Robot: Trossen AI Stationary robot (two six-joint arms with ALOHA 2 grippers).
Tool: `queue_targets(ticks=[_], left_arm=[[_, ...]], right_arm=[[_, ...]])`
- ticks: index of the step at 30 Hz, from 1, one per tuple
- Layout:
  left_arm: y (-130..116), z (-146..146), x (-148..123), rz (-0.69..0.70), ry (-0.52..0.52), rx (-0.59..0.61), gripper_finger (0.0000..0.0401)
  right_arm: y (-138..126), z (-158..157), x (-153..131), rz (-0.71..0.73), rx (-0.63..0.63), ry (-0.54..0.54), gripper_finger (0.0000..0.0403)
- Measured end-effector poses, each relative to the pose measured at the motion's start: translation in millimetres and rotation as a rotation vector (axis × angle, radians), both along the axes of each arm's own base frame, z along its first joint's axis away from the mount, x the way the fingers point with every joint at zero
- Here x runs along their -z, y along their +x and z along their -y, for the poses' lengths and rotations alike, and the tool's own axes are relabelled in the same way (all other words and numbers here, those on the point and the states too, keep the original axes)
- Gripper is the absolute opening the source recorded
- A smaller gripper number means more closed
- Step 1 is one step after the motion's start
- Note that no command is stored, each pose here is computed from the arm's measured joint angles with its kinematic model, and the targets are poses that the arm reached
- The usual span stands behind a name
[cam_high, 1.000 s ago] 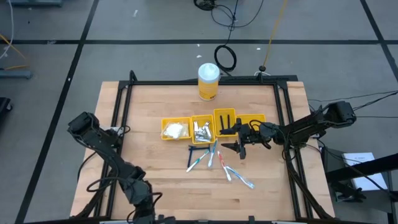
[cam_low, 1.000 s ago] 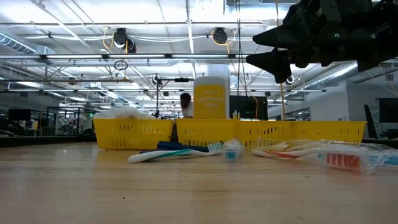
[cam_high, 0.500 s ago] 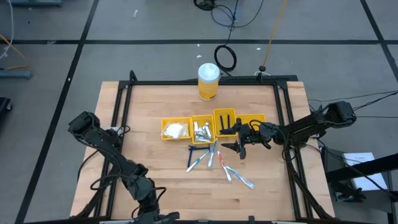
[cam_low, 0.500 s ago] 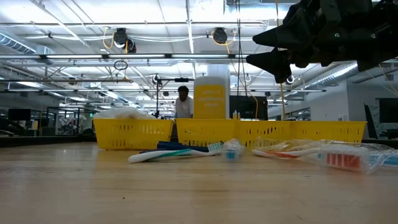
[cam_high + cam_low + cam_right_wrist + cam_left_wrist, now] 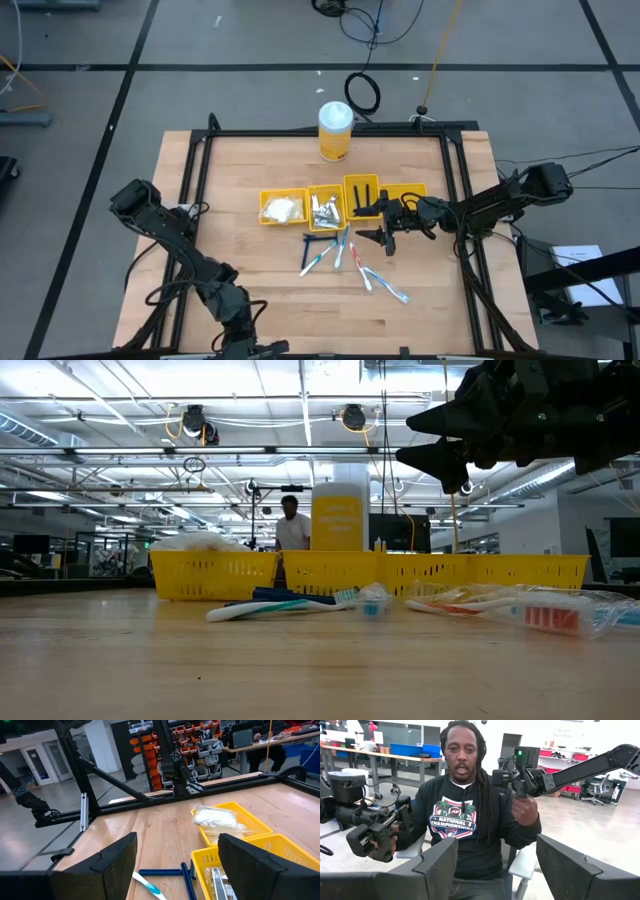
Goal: Pick & Place Travel size toiletries
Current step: Put the left blue razor into the middle right yellow bin
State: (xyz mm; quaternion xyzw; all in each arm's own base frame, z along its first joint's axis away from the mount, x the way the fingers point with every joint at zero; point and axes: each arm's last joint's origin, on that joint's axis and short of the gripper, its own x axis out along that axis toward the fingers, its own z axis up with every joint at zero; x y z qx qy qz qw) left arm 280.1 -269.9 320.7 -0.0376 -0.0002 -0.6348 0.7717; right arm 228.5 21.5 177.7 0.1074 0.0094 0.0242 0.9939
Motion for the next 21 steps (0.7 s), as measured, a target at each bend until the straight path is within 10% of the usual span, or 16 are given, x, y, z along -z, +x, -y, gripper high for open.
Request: queue_targets(ticks=[21], left_arm=[[0.1,-0.1,0.0,0.003,0.001,-0.001,0.0267]], right_arm=[[0.0,0.0,0.5,-0.005,-0.003,0.008,0.0263]])
